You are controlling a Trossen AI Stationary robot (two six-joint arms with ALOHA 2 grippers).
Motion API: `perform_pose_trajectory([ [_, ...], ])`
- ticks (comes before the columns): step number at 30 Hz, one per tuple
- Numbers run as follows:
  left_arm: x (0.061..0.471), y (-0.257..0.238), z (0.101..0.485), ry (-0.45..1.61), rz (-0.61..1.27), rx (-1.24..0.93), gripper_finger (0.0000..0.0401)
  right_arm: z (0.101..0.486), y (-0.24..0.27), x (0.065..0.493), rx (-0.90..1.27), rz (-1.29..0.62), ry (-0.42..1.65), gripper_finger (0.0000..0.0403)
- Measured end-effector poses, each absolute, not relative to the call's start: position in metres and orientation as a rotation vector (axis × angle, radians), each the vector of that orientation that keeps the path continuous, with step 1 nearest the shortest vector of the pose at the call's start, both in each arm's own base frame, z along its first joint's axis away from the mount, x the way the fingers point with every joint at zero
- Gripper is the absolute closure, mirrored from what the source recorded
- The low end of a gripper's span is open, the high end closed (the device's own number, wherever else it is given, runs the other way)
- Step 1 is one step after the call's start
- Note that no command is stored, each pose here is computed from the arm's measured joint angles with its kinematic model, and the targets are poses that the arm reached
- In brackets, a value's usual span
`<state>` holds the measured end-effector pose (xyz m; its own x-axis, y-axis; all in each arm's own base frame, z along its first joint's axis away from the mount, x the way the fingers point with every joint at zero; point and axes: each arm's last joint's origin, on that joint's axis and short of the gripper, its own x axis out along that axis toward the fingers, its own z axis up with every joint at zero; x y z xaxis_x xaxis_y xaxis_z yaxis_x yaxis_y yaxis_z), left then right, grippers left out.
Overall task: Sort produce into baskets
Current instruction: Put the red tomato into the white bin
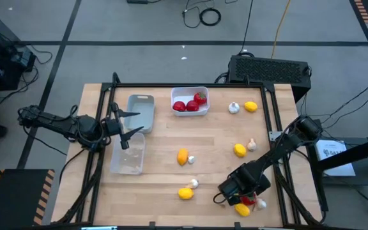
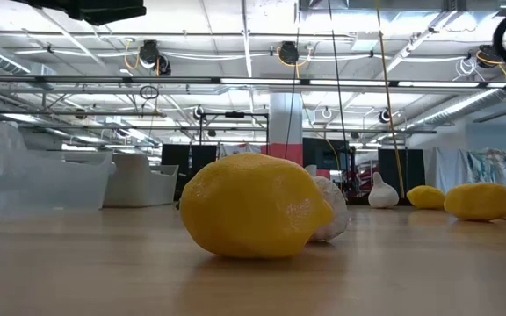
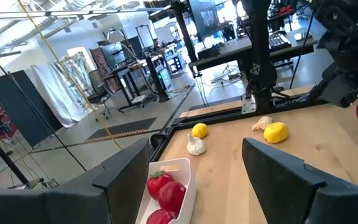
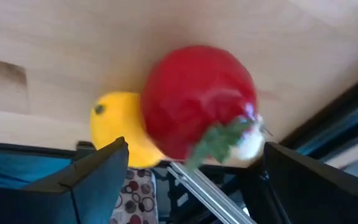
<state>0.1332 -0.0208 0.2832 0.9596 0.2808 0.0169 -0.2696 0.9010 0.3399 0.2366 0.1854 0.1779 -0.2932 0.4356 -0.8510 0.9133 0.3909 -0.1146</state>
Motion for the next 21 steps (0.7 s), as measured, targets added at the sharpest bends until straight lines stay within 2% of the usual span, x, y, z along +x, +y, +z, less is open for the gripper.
perform_pose_trajectory([
  [11,0.134,-0.021,0.283,0.037,0.284,0.345,0.0137,0.154,0.181,0.230,1.176,-0.760,1.875,0.0044],
  [21,0.137,-0.022,0.282,0.040,0.283,0.348,0.0137,0.150,0.179,0.230,1.169,-0.732,1.872,0.0049],
])
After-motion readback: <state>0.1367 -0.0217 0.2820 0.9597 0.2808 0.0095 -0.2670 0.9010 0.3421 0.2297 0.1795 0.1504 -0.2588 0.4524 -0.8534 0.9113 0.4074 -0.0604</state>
